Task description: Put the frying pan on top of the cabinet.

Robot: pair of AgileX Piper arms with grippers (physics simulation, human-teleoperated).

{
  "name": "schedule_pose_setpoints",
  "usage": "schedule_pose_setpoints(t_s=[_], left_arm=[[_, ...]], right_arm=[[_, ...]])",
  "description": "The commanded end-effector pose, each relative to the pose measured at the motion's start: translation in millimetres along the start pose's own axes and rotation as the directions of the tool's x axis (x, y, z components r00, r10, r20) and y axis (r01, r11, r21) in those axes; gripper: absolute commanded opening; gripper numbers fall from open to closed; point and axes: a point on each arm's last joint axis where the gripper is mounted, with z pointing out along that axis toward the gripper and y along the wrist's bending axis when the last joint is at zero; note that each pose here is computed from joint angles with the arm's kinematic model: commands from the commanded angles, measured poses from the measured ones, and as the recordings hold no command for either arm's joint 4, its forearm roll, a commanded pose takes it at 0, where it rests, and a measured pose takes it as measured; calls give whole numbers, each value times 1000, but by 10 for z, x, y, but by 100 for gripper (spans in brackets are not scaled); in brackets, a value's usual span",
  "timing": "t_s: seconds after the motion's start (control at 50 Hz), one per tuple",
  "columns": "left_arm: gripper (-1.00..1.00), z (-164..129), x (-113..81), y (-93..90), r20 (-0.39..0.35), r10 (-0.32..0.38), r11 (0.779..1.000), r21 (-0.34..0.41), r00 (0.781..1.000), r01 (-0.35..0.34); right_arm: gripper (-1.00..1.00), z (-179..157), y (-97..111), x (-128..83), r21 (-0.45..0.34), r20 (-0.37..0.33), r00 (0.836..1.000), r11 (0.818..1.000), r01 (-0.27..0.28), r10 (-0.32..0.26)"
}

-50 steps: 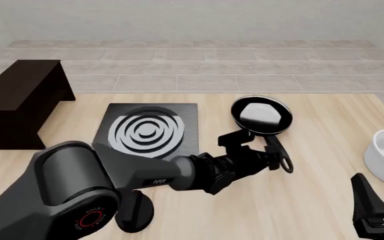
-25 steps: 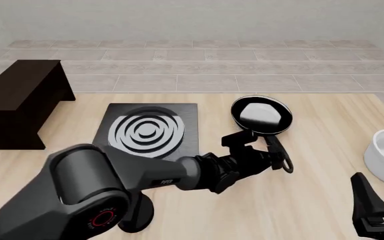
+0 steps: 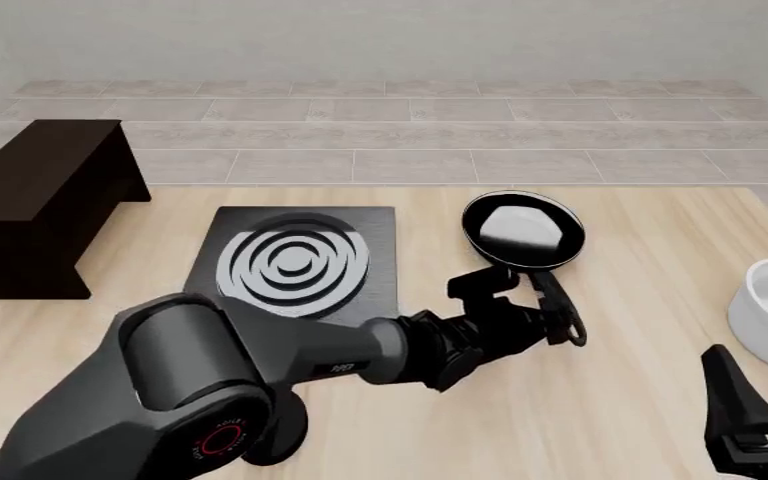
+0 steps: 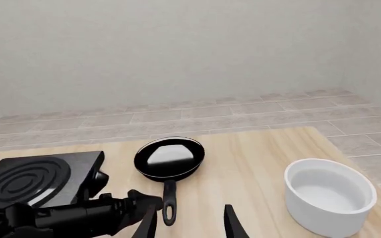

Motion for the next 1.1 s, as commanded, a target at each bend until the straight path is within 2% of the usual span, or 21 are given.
schedule_pose_setpoints(t_s=[0.02, 0.76, 0.86, 1.1], left_arm=[[100, 10, 46, -26, -6, -1, 1000, 7, 1000, 1], [100, 208, 146, -25, -23, -1, 1000, 6, 1000, 2], [100, 287, 156, 39, -26, -6, 1000, -7, 1000, 6], [100, 318, 217, -8, -34, -6, 1000, 4, 999, 6]], right_arm=[[100, -4, -1, 0, 2, 0, 1000, 1000, 3, -3], [100, 4, -5, 7, 7, -6, 1000, 1000, -4, 4], [100, 9, -6, 6, 9, -6, 1000, 1000, -7, 7], [100, 9, -7, 8, 11, -8, 1000, 1000, -11, 11]])
